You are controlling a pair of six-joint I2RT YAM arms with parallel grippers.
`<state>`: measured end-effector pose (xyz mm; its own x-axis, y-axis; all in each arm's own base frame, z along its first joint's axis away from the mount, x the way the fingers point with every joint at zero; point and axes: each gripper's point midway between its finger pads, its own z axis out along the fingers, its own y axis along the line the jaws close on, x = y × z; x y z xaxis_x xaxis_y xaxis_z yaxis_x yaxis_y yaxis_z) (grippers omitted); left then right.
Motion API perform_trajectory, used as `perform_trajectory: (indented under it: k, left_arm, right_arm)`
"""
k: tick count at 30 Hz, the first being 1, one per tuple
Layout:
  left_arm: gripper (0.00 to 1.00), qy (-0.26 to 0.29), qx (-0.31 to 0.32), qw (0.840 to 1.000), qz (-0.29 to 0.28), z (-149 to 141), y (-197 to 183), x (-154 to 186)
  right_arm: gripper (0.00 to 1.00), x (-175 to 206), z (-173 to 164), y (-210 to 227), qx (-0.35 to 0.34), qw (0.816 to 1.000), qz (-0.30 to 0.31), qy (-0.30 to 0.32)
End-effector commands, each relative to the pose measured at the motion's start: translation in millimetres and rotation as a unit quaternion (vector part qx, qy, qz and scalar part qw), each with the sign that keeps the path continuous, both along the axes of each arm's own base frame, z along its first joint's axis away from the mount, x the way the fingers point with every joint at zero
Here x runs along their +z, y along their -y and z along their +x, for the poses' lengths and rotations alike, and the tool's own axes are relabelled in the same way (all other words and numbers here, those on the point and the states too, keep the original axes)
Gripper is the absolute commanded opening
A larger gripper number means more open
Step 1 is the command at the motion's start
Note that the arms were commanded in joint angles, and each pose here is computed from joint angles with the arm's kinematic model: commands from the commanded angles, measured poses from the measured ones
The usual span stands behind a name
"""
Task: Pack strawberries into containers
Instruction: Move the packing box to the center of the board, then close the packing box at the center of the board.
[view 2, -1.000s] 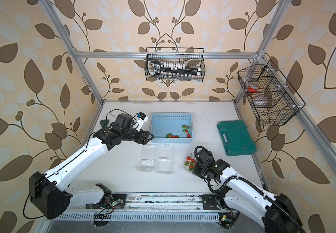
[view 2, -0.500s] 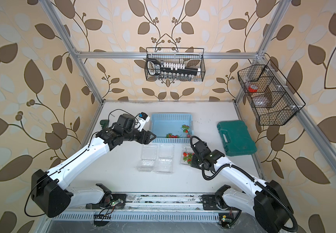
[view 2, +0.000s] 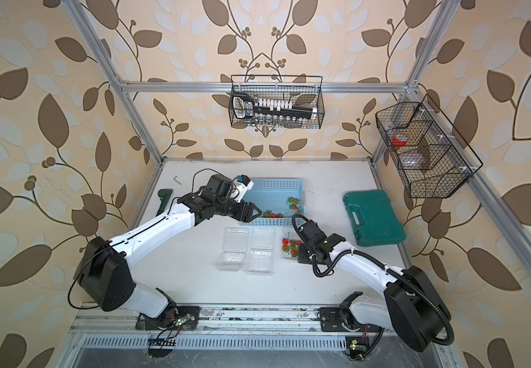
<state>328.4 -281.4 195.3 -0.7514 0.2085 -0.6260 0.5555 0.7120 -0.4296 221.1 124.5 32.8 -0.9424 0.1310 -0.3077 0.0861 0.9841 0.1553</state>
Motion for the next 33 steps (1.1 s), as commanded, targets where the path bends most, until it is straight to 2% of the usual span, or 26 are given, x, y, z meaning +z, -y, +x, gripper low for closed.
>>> perform_trajectory:
  k: [1,5,9,15,18,22,27,33]
  left_arm:
    - [0.73,0.026,-0.024,0.999,-0.029,8,21,24]
    - [0.73,0.024,-0.041,0.998,-0.027,10,37,21]
    - [0.73,0.025,-0.052,0.998,-0.024,8,46,19]
    - [0.73,0.017,-0.061,0.998,-0.018,10,53,7]
    - [0.73,0.014,-0.066,0.998,-0.014,13,56,2]
    - [0.73,0.014,-0.083,0.996,-0.015,11,65,2]
    - [0.73,0.012,-0.101,0.995,-0.021,12,76,0]
    - [0.73,0.004,-0.138,0.990,-0.026,4,95,-6]
  right_arm:
    - [0.07,-2,8,-2,0.017,1.000,-0.009,0.006]
    - [0.08,7,15,-2,0.018,1.000,-0.020,0.016]
    - [0.14,23,19,2,0.014,0.999,-0.028,0.033]
    - [0.30,38,19,8,0.011,0.998,-0.034,0.049]
    - [0.34,44,17,12,-0.005,0.998,-0.025,0.052]
    - [0.36,56,13,10,-0.041,0.995,0.062,0.070]
    - [0.39,59,2,4,-0.058,0.980,0.169,0.083]
    - [0.40,45,-13,-3,-0.062,0.971,0.222,0.066]
